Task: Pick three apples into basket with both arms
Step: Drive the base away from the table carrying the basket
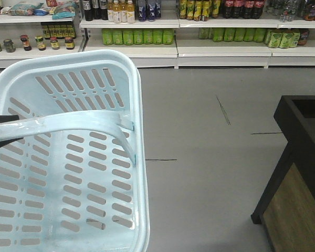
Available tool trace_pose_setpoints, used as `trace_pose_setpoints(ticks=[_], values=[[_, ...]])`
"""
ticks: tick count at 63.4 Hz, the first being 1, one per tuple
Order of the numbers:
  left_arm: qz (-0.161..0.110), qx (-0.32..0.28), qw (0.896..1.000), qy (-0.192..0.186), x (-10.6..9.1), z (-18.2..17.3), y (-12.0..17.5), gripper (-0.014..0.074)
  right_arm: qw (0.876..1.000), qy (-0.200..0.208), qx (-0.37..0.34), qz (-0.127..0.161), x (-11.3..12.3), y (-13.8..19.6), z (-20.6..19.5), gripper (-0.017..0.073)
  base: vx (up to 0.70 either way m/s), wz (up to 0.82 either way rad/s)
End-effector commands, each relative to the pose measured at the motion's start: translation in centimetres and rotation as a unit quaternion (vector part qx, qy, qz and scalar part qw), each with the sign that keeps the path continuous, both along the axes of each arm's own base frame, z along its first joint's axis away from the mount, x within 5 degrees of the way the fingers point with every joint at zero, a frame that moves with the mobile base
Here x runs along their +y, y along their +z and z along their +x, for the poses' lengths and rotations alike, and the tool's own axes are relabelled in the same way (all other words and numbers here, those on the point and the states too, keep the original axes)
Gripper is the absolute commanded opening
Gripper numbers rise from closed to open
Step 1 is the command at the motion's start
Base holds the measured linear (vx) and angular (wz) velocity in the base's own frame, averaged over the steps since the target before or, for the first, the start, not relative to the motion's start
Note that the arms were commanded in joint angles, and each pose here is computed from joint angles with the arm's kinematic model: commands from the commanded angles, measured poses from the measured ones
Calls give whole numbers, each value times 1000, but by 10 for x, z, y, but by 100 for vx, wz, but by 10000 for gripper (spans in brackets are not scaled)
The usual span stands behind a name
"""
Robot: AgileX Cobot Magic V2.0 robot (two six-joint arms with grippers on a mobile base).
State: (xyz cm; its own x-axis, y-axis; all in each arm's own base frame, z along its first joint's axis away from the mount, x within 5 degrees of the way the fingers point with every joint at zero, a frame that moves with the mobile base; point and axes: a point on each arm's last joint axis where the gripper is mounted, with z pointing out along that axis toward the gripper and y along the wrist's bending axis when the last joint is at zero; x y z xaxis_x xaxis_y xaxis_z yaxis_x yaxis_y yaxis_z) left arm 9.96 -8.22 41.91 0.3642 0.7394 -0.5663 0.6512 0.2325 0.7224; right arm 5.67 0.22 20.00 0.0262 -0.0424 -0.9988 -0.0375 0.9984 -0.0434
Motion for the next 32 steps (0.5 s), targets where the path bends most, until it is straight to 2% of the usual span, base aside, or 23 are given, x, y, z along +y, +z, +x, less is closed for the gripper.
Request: trace_pose_setpoints(ticks=[1, 32], values=[[-55, -42, 998, 8, 0, -1, 19, -6, 1000, -1, -29, -4, 0, 2, 0, -9, 15, 6], [-55, -42, 998, 8, 0, -1, 19, -6, 1000, -1, -29, -4, 0, 2, 0, -9, 15, 3]])
